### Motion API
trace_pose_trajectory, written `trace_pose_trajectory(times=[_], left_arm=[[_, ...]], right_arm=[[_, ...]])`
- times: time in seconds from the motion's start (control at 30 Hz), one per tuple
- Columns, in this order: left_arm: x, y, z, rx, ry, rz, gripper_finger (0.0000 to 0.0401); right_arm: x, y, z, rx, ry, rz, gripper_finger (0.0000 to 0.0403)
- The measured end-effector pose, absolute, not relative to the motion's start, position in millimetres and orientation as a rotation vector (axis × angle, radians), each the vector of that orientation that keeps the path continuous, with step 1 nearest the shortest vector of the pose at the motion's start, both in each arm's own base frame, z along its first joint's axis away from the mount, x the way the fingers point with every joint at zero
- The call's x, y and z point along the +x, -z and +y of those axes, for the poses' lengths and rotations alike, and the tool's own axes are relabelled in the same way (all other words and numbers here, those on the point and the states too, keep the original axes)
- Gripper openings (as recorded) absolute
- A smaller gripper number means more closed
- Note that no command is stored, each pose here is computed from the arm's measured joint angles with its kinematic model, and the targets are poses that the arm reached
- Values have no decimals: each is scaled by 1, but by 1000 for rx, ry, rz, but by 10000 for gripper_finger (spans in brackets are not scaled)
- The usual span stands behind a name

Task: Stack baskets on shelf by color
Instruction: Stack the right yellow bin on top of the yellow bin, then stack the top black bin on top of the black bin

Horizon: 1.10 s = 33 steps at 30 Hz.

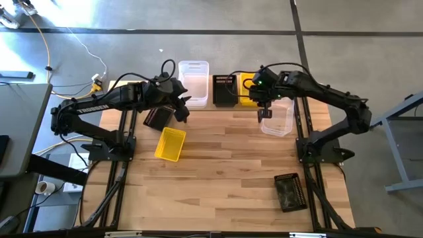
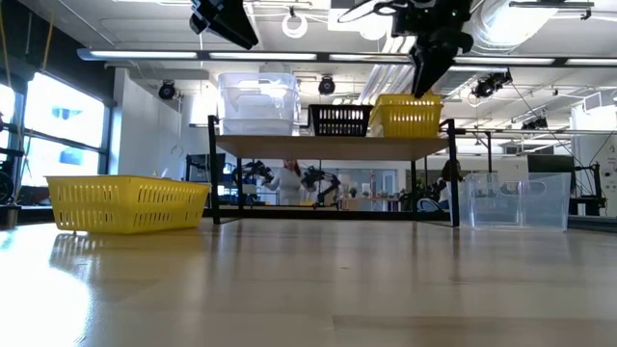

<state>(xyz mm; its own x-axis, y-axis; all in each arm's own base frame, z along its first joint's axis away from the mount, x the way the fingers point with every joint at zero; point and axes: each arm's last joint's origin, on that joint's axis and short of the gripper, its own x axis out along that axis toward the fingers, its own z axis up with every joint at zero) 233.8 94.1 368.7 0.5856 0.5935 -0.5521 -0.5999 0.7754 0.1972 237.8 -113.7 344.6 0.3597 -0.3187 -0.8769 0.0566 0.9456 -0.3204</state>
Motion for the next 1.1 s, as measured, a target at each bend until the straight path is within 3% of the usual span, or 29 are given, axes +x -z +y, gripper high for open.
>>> trace_pose_trajectory(times=[0.27,0.7,1.1], left_arm=[[229,-366,92,3,-656,695,130],[177,-377,71,-31,-588,943,130],[148,-346,65,-365,-774,1047,130]], right_arm=[[232,-362,-109,-187,288,1188,99],[234,-376,-94,-108,334,1144,99],[241,-376,-77,-75,350,1124,99]])
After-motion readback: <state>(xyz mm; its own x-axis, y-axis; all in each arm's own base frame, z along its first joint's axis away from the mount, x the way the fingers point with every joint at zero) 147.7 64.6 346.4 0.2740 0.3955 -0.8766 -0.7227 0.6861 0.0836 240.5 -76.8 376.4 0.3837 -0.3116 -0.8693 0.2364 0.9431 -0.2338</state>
